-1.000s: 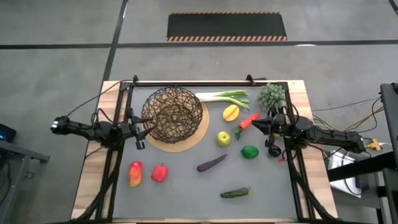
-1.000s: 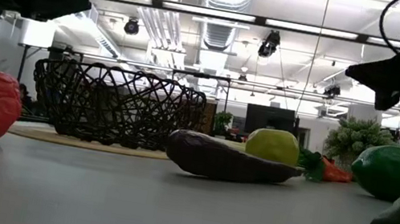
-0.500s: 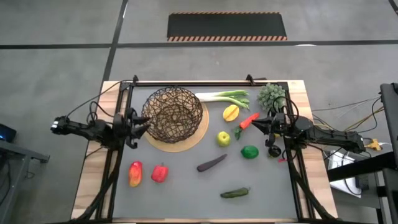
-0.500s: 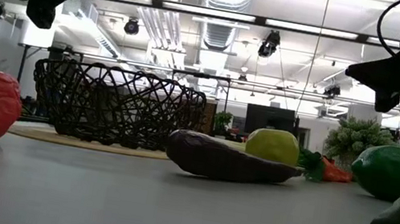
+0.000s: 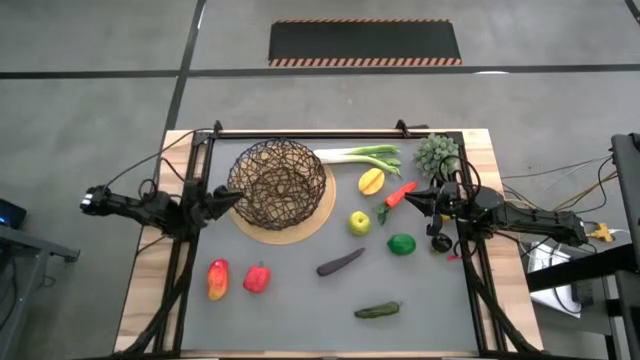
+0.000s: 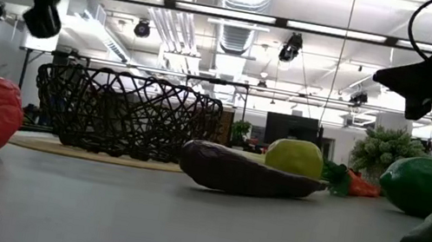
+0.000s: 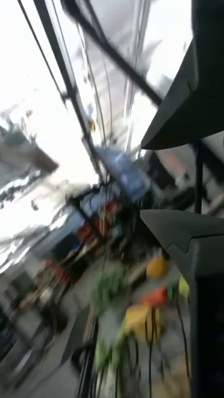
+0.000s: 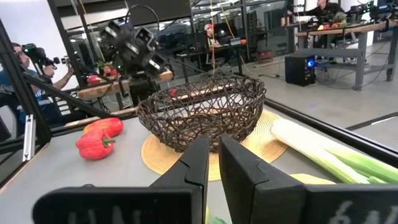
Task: Build produce basket
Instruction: Put the red mango into the black wire basket
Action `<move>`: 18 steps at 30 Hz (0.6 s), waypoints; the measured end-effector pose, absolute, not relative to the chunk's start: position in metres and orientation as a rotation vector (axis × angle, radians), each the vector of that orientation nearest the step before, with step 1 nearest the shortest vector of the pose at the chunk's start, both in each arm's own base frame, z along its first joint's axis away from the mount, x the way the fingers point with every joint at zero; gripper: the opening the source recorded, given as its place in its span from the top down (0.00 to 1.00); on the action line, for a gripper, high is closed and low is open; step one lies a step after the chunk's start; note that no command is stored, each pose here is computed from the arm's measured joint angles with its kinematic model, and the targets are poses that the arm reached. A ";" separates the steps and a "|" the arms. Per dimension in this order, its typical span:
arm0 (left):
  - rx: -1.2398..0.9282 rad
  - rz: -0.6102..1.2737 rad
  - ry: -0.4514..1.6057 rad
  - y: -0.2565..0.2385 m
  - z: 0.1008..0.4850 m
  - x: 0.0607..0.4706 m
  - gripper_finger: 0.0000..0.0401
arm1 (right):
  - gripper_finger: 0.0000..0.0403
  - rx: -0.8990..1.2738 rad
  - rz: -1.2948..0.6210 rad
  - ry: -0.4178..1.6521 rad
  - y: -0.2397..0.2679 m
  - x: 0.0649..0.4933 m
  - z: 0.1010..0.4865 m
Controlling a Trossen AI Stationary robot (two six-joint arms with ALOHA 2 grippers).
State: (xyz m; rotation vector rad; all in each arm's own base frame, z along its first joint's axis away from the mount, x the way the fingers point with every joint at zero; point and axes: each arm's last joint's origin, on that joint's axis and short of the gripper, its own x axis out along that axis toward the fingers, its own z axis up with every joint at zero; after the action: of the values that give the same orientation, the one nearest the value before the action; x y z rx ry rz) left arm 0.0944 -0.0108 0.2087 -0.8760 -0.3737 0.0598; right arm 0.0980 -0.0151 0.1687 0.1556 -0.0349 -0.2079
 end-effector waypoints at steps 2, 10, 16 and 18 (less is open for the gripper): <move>-0.884 0.048 -0.380 -0.011 0.218 0.095 0.63 | 0.93 0.156 -0.208 -0.035 -0.015 0.098 0.169; -0.907 0.059 -0.322 -0.016 0.257 0.112 0.75 | 0.93 0.112 -0.206 -0.068 -0.015 0.098 0.172; -0.993 0.082 -0.206 -0.021 0.290 0.129 0.86 | 0.93 0.013 -0.209 -0.102 -0.015 0.097 0.177; -1.003 0.081 -0.189 -0.023 0.305 0.137 0.90 | 0.93 0.010 -0.209 -0.103 -0.015 0.097 0.177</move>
State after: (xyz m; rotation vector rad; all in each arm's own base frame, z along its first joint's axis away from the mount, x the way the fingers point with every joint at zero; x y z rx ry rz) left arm 0.1367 -0.0235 0.3054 -1.0031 -0.1885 0.0809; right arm 0.0975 -0.0150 0.1767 0.0098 -0.1031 -0.2094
